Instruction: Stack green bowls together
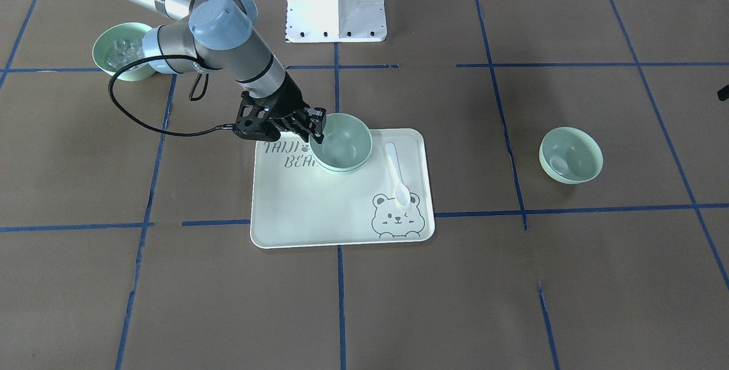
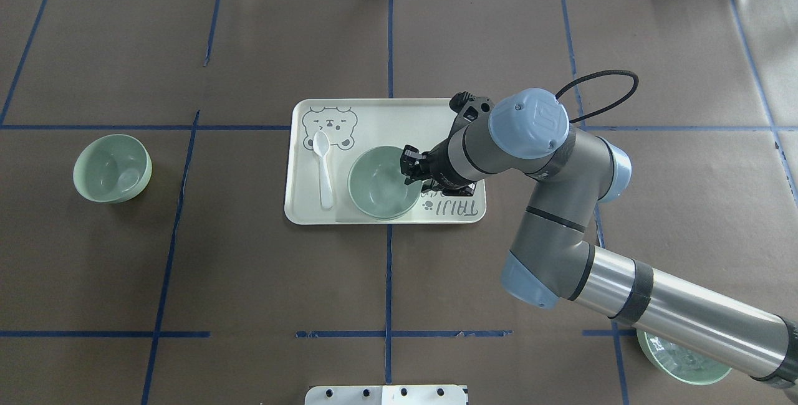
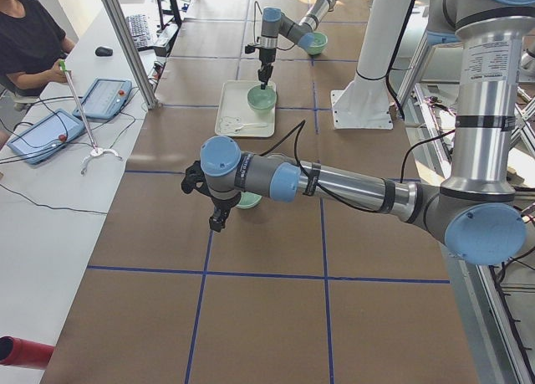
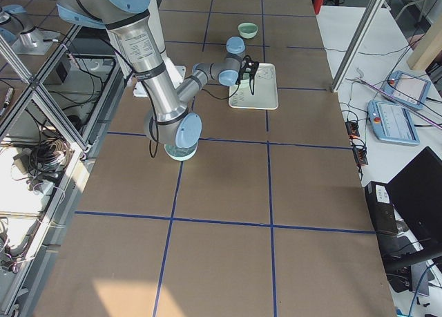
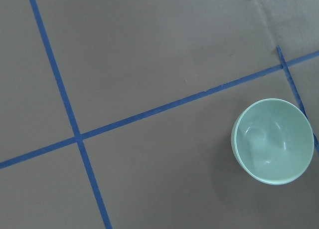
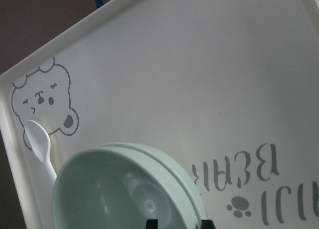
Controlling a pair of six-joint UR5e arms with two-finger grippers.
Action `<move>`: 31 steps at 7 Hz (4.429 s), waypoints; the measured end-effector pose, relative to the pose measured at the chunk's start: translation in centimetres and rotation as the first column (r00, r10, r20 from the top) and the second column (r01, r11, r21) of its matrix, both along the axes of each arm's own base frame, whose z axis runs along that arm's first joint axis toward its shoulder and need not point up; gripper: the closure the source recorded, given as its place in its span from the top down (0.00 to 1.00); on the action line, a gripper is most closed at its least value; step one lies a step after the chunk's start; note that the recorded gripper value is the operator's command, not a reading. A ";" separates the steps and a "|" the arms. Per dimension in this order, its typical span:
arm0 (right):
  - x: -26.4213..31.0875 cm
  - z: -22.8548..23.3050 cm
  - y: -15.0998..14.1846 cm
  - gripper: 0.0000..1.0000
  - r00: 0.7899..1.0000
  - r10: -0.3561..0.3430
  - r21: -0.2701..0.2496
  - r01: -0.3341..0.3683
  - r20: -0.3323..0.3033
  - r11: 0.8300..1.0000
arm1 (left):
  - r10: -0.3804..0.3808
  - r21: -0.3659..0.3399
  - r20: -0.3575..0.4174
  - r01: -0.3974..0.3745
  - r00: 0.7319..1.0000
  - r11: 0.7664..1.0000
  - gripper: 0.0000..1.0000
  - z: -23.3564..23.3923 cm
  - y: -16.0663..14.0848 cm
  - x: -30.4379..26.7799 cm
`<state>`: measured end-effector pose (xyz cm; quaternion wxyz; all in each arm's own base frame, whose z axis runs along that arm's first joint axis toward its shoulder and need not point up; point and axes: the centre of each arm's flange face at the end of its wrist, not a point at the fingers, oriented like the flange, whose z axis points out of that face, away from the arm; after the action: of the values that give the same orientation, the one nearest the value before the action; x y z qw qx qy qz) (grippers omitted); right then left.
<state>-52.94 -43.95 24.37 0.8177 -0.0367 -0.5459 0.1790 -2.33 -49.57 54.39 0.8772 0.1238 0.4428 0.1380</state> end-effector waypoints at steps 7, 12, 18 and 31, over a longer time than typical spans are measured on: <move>24.1 11.5 -10.4 1.00 1.000 -0.016 -0.064 0.016 0.001 0.998 | -0.104 -0.185 0.076 0.117 0.992 0.976 0.96 -0.7 -2.2 20.6; 25.9 14.3 -10.3 1.00 0.999 -0.044 -0.020 0.044 -0.029 0.999 | -0.051 -0.252 0.123 0.081 0.991 0.964 0.00 2.5 -2.1 26.3; 26.3 14.0 -10.3 1.00 0.999 -0.042 -0.018 0.042 -0.025 0.999 | -0.136 -0.328 -0.049 0.112 0.990 0.938 0.00 -11.3 -4.8 30.5; 27.3 14.8 -11.1 1.00 0.999 -0.022 -0.034 0.020 -0.036 0.999 | -0.304 -0.538 -0.148 0.181 0.941 0.823 0.52 -34.5 4.0 53.6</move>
<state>-25.67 -55.05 39.20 0.8286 -0.0529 -0.5275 0.1801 51.25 -45.61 19.85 0.8319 -0.0454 0.5412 -0.1143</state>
